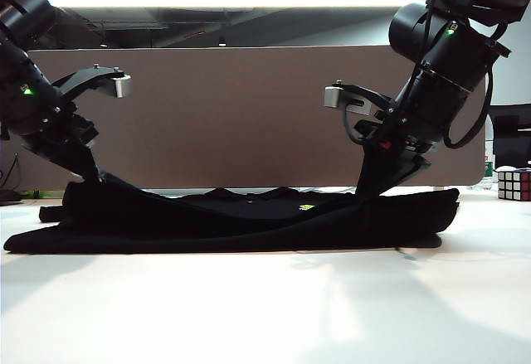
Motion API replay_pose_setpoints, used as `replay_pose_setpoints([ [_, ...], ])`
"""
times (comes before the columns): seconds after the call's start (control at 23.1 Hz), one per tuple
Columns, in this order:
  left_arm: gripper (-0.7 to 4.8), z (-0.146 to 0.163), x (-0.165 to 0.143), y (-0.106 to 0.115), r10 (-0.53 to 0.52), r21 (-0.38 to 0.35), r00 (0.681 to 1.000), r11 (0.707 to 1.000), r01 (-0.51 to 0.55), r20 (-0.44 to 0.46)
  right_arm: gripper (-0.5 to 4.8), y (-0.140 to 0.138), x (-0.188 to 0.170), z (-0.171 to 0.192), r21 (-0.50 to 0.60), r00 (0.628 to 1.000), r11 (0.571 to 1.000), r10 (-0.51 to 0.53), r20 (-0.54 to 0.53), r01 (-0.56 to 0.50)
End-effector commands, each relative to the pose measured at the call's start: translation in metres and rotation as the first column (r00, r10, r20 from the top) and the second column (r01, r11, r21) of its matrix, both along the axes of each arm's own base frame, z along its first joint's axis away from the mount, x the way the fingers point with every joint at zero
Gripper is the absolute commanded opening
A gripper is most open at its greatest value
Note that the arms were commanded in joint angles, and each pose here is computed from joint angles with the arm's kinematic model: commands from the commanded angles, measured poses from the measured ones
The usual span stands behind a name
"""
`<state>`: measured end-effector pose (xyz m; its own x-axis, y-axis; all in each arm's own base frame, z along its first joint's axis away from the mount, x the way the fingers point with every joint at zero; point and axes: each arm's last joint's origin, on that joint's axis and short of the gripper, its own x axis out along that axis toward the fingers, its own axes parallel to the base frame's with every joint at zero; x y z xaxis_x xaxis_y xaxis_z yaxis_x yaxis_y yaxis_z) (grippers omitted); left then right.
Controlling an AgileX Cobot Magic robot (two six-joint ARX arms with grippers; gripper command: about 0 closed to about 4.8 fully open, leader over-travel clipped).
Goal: Fold the bottom side of the T-shirt horizontally towards the center, about one-third of the way, then fold the sleeve back towards the center, creating a straight line along the edge of the T-shirt, and finally fold the bottom of the T-shirt up towards the top, creating a neat rectangle.
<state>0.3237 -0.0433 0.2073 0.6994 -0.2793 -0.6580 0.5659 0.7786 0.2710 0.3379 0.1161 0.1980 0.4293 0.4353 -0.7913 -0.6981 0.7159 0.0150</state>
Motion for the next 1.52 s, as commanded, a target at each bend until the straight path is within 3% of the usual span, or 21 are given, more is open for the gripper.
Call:
replay_pose_setpoints([
  [0.04,-0.06,0.007,0.004,0.000,0.009,-0.016,0.998,1.000,-0.008,0.062,-0.02,0.001,0.001,0.004,0.013,1.000,1.000,0.002,0.016,-0.002],
  [0.3,-0.06,0.012,0.007,-0.001,0.035,-0.051,0.993,0.998,-0.029,0.114,0.06,0.001,-0.001,0.004,0.027,1.000,1.000,0.015,-0.002,-0.015],
  [0.39,-0.06,0.012,0.007,-0.001,0.035,-0.051,0.993,0.998,-0.029,0.115,0.53,0.001,-0.001,0.004,0.029,1.000,0.999,0.017,-0.003,-0.017],
  [0.48,-0.06,0.012,0.007,-0.001,0.035,-0.051,0.993,0.998,-0.029,0.115,0.52,0.001,-0.001,0.004,0.030,1.000,0.999,0.017,-0.003,-0.017],
  [0.56,-0.06,0.012,0.007,-0.001,0.035,-0.051,0.993,0.998,-0.029,0.115,-0.08,0.001,-0.001,0.004,0.029,1.000,0.999,0.017,-0.002,-0.017],
  [0.74,-0.06,0.013,0.008,-0.001,0.047,-0.067,0.991,0.997,-0.038,0.128,-0.01,0.002,-0.001,0.004,0.061,0.999,0.998,0.027,-0.017,-0.026],
  [0.87,-0.06,0.020,0.012,-0.001,0.097,-0.141,0.981,0.987,-0.073,0.168,1.15,0.006,-0.003,0.006,0.202,0.995,0.977,0.078,-0.068,-0.063],
  [1.08,-0.06,0.028,0.016,-0.002,0.130,-0.200,0.963,0.976,-0.082,0.238,1.17,0.036,-0.009,0.011,0.234,0.986,0.959,0.164,-0.003,-0.158],
  [1.26,-0.06,0.029,0.017,-0.002,0.164,-0.254,0.962,0.961,-0.106,0.218,1.20,0.060,-0.009,0.016,0.173,0.980,0.971,0.138,0.144,-0.163],
  [1.34,-0.06,0.029,0.017,-0.002,0.166,-0.268,0.963,0.958,-0.106,0.212,2.11,0.063,-0.003,0.012,0.177,0.980,0.976,0.092,0.174,-0.123],
  [1.52,-0.06,0.029,0.017,-0.003,0.156,-0.277,0.965,0.956,-0.094,0.210,2.16,0.067,0.004,-0.010,0.167,0.989,0.981,0.077,0.123,-0.098],
])
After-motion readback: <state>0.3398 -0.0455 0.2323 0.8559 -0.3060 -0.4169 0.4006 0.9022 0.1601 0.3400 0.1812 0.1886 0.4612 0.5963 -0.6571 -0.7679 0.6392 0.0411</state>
